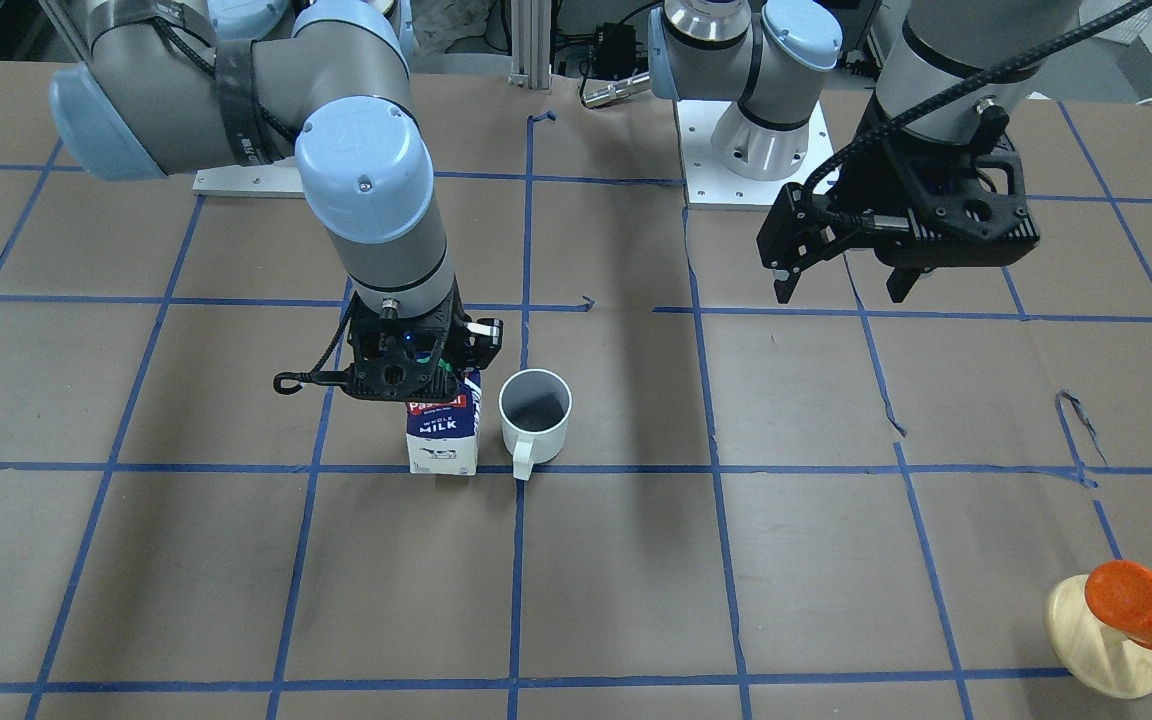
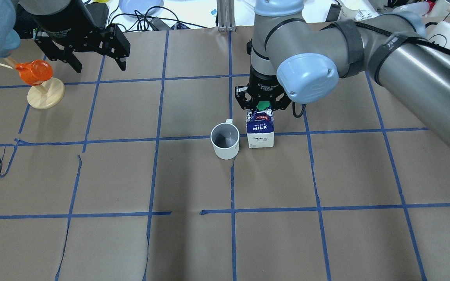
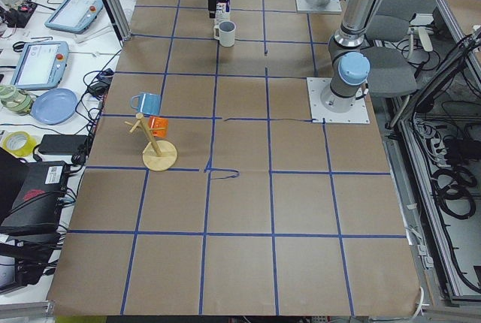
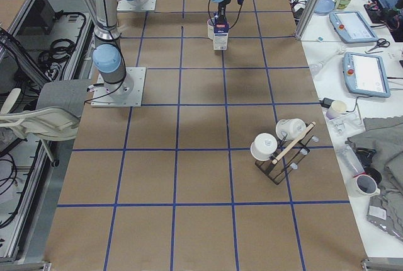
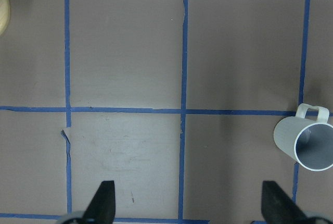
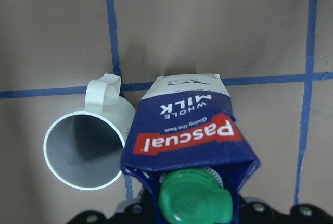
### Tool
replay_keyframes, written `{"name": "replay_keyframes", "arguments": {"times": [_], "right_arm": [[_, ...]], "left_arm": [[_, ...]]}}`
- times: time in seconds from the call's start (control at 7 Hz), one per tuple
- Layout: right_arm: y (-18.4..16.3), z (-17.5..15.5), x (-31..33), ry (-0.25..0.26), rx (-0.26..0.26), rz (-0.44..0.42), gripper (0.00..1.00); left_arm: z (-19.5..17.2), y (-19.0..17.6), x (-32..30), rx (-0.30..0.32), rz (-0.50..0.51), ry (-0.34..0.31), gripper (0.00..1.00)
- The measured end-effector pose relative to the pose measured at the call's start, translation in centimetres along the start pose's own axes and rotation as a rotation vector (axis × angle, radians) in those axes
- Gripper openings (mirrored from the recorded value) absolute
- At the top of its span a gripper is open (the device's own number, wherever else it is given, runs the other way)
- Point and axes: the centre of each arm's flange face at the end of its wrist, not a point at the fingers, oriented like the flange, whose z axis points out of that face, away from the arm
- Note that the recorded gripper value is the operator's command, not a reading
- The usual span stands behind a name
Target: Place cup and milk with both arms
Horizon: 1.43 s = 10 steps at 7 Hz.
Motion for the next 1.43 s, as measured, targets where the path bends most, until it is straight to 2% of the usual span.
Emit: {"name": "replay_keyframes", "arguments": {"times": [0.14,0.29,0.43,1.0,1.14,1.43], "right_arm": [[0.3,0.3,-0.2,0.001,-0.006,-0.001,0.32],[0.5,0.5,-0.2,0.003,-0.01,-0.002,0.51],[0.6,0.8,-0.2,0.004,-0.014,-0.002,0.76],[0.6,1.1,0.2,0.019,-0.013,-0.016,0.86],[0.4,-0.1,0.6,0.016,0.01,-0.013,0.92],[-0.2,-4.9,2.0,0.002,0.07,0.005,0.94]], "left_arm": [[0.0,0.0,0.0,0.0,0.0,0.0,1.0],[0.0,0.0,0.0,0.0,0.0,0.0,1.0],[0.1,0.0,0.0,-0.003,0.0,-0.001,1.0],[0.4,0.2,0.0,-0.009,0.0,-0.001,1.0],[0.4,0.2,0.0,-0.008,0.001,-0.001,1.0],[0.4,0.2,0.0,-0.008,0.001,-0.001,1.0]]}}
